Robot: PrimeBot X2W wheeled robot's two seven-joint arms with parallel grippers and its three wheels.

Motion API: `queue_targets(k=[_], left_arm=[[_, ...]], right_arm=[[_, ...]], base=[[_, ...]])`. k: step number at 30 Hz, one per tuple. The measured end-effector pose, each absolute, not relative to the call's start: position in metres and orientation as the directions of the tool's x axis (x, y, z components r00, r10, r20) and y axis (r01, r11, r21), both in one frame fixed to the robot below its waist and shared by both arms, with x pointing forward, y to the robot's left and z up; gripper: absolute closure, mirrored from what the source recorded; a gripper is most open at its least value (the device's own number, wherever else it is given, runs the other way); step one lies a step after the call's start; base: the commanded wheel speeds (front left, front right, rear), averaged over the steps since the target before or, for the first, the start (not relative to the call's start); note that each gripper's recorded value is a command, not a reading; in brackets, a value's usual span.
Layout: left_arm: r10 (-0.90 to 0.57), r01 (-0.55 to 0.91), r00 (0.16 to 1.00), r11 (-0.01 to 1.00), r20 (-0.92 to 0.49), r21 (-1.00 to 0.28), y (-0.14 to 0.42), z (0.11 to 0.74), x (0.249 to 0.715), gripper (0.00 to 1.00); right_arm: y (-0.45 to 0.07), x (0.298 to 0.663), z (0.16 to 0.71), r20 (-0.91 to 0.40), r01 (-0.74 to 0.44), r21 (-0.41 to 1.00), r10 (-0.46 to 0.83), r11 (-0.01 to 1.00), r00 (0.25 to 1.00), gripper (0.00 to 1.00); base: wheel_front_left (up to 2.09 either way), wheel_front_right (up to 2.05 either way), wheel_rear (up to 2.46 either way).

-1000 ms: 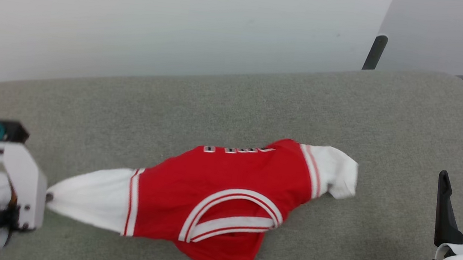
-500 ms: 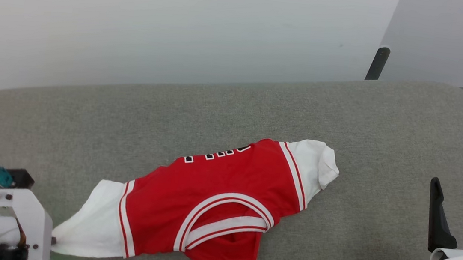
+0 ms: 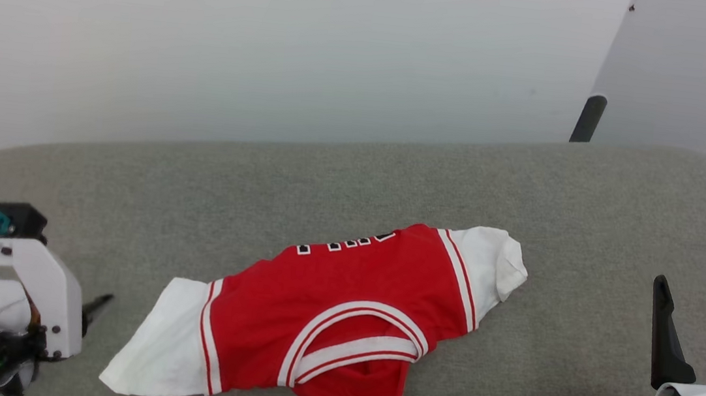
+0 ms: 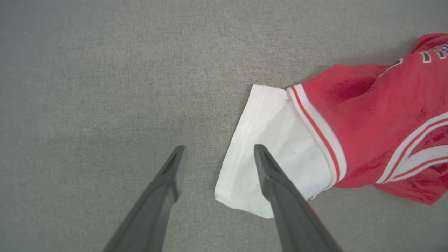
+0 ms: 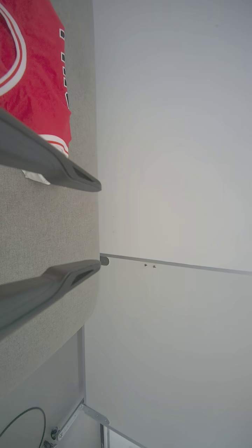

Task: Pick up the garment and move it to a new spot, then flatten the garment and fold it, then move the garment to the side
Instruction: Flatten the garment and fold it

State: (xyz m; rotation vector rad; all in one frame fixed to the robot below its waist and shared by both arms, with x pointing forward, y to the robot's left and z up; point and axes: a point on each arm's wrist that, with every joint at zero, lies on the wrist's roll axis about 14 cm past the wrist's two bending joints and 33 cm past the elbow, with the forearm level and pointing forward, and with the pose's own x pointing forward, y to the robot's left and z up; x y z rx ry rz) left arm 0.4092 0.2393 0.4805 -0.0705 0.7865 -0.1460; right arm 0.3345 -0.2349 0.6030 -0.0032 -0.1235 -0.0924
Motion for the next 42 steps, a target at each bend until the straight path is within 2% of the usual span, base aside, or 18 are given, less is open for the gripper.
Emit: queue_targets(k=[7, 17, 25, 33, 42], left_arm=[[-0.182, 0.138, 0.779, 0.983, -0.600, -0.120, 0.230, 0.511, 0.402, 0.00], [-0.173, 0.128, 0.784, 0.985, -0.597, -0.117, 0.233, 0.520, 0.379, 0.00], [-0.193, 0.133, 0.679, 0.981, -0.708, -0.139, 0.226, 0.489, 0.378, 0.00], [-0.162, 0.106, 0.519, 0.986, -0.839, -0.125, 0.234, 0.443, 0.378, 0.00], [-0.154, 0.043, 0.382, 0.988, -0.911, -0.149, 0.235, 0.403, 0.382, 0.00]], right_arm=[[-0.230, 0.330, 0.612, 0.153, 0.075, 0.013, -0.076, 0.997, 0.985, 0.00], [-0.224, 0.329, 0.624, 0.188, 0.052, 0.017, -0.054, 0.999, 0.981, 0.00], [-0.223, 0.338, 0.624, 0.179, 0.049, 0.011, -0.050, 0.999, 0.983, 0.00], [-0.226, 0.349, 0.621, 0.153, 0.060, 0.001, -0.060, 0.998, 0.986, 0.00], [-0.232, 0.360, 0.609, 0.110, 0.081, -0.013, -0.079, 0.997, 0.991, 0.00]], base=[[0.00, 0.00, 0.00], [0.00, 0.00, 0.00], [0.00, 0.00, 0.00], [0.00, 0.00, 0.00], [0.00, 0.00, 0.00]])
